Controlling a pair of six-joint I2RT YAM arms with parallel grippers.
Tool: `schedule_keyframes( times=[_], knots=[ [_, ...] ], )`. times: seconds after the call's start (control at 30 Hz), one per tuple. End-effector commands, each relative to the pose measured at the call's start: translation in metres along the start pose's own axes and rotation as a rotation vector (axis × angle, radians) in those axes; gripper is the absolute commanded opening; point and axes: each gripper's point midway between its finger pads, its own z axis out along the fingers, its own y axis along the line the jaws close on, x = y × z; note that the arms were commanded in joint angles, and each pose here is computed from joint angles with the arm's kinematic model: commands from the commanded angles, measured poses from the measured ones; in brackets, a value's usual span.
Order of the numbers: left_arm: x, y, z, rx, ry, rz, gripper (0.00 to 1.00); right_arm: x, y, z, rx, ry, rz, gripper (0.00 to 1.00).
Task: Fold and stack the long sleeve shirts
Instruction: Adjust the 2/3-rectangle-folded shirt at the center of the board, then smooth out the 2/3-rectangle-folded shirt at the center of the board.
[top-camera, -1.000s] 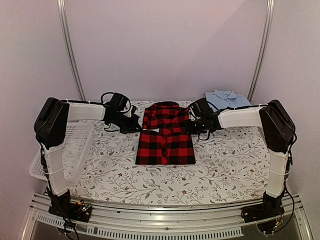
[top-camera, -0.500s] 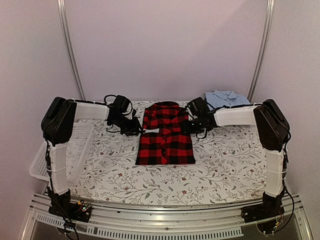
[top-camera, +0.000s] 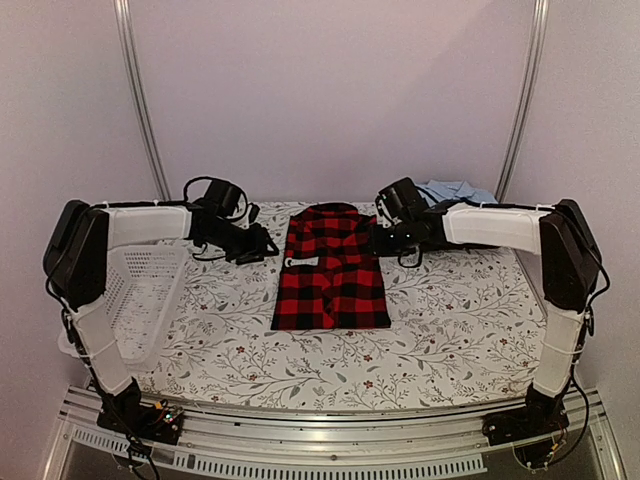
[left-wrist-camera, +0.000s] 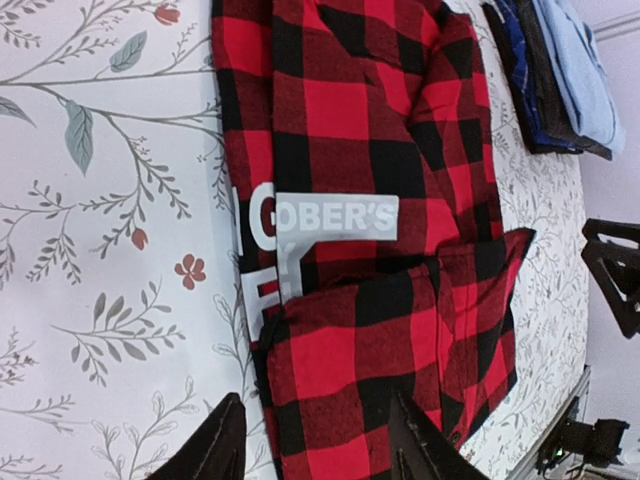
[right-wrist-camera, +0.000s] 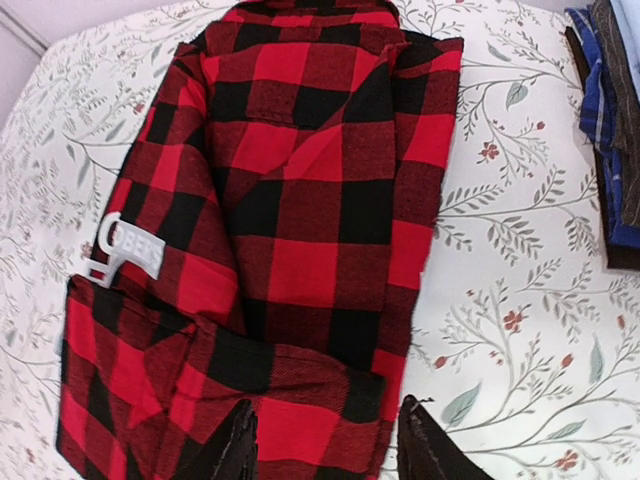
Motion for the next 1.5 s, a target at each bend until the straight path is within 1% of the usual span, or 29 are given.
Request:
schedule_keyframes(
  times=[0.0,0.07,0.13,0.2,0.43,0.57,0.67,0.8,0.83,0.9,0.97,1.03,1.13,1.2,1.33,1.47],
  knots=[
    [0.029,-0.015,-0.014,0.099,0.031,0.001,0.45,0.009,0.040,-0.012,-0.121,0.018,-0.017,0.41],
    [0.044,-0.019,-0.015,0.120,0.060,-0.002,0.43,0.015,0.051,-0.006,-0.149,0.036,-0.019,0.38],
    [0.057,-0.019,-0.014,0.131,0.088,-0.005,0.40,0.022,0.057,0.004,-0.148,0.057,-0.027,0.37],
    [0.072,-0.019,-0.014,0.135,0.112,-0.007,0.40,0.029,0.055,0.015,-0.136,0.076,-0.021,0.37],
    [0.122,-0.012,-0.009,0.132,0.188,-0.030,0.39,0.052,0.014,0.062,-0.054,0.154,0.031,0.39],
    [0.141,-0.009,-0.011,0.131,0.207,-0.040,0.39,0.067,0.006,0.076,-0.031,0.198,0.024,0.42],
    [0.148,-0.008,-0.014,0.135,0.211,-0.048,0.39,0.065,0.007,0.066,-0.032,0.197,0.022,0.46],
    [0.157,-0.007,-0.016,0.148,0.221,-0.062,0.39,0.060,0.011,0.038,-0.028,0.172,0.007,0.52],
    [0.159,-0.006,-0.016,0.146,0.223,-0.067,0.39,0.056,0.013,0.026,-0.028,0.155,0.002,0.53],
    [0.163,-0.004,-0.016,0.144,0.226,-0.073,0.38,0.063,0.013,0.010,-0.025,0.155,-0.002,0.53],
    [0.164,-0.003,-0.017,0.145,0.222,-0.076,0.37,0.075,0.018,-0.005,-0.050,0.161,0.008,0.51],
    [0.167,-0.002,-0.017,0.146,0.220,-0.081,0.36,0.085,0.022,-0.017,-0.065,0.163,0.014,0.45],
    [0.167,-0.001,-0.017,0.145,0.218,-0.088,0.33,0.109,0.023,-0.022,-0.084,0.199,0.030,0.36],
    [0.167,-0.001,-0.016,0.144,0.217,-0.089,0.32,0.123,0.020,-0.021,-0.086,0.214,0.053,0.32],
    [0.166,0.000,-0.016,0.140,0.212,-0.089,0.31,0.152,0.012,-0.013,-0.091,0.267,0.088,0.30],
    [0.168,0.002,-0.016,0.131,0.216,-0.088,0.30,0.168,0.002,-0.008,-0.065,0.294,0.112,0.28]
  ],
)
